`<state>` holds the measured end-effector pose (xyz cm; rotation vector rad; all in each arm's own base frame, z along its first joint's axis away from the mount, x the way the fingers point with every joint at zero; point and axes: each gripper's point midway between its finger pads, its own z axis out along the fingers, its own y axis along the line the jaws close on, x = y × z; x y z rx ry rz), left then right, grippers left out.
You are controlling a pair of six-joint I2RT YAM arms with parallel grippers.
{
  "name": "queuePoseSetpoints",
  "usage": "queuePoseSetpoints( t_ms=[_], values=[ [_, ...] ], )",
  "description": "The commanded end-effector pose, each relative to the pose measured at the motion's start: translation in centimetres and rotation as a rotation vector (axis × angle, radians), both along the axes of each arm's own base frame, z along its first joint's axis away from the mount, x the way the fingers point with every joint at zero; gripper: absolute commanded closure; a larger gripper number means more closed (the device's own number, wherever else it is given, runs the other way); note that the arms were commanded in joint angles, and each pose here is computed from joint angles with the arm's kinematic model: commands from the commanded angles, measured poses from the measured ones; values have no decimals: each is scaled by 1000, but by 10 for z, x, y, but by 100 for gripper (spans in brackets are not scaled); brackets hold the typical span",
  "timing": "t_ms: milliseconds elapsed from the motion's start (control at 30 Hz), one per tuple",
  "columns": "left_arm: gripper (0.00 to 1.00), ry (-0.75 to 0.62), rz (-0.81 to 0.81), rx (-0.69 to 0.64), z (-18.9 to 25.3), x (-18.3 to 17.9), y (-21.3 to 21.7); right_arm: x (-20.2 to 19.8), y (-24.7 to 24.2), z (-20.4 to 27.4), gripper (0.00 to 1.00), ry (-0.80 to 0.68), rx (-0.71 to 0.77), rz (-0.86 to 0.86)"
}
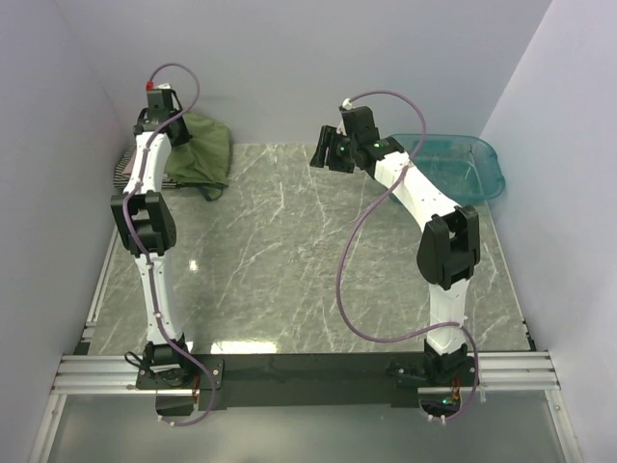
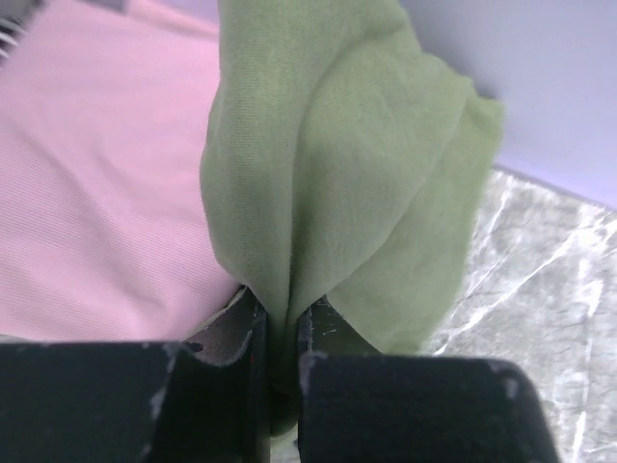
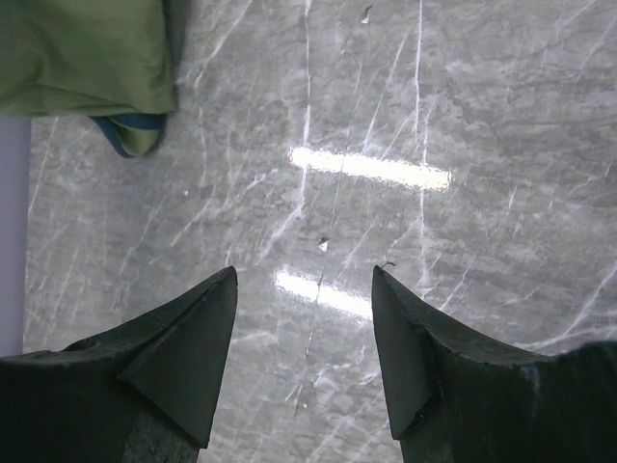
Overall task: Fold and stack the tank tops
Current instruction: Neatly place the folded tank top to the corner
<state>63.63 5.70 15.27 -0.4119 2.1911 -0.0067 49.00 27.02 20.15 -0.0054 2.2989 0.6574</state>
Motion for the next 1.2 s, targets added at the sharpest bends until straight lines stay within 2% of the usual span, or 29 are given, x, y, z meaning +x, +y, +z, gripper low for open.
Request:
queuePoseSetpoints(
  t_ms=[0, 367, 567, 767, 967, 1100, 1133, 1167],
  values=[
    [100, -300, -44, 33, 133, 8, 2, 5, 8, 17, 35, -46, 23, 5],
    [100, -437, -79, -13, 192, -2, 6, 3, 10, 27, 35, -65, 29, 3],
    [100, -475, -80, -74, 203, -5, 25, 2, 15, 28, 35, -67, 25, 10],
    [100, -474, -102, -136, 191, -2, 42, 2, 21, 28, 35, -65, 20, 15],
    [100, -465, -78, -145, 177, 4, 57, 4, 24, 30, 35, -69, 15, 20],
    [99, -422, -9, -179, 144, 7, 80, 4, 25, 24, 35, -54, 5, 24],
    [98, -412, 40, -167, 135, 7, 90, 4, 27, 24, 35, -56, 6, 28],
    [87, -406, 75, -162, 128, 7, 99, 4, 28, 23, 35, -55, 4, 30]
  ],
)
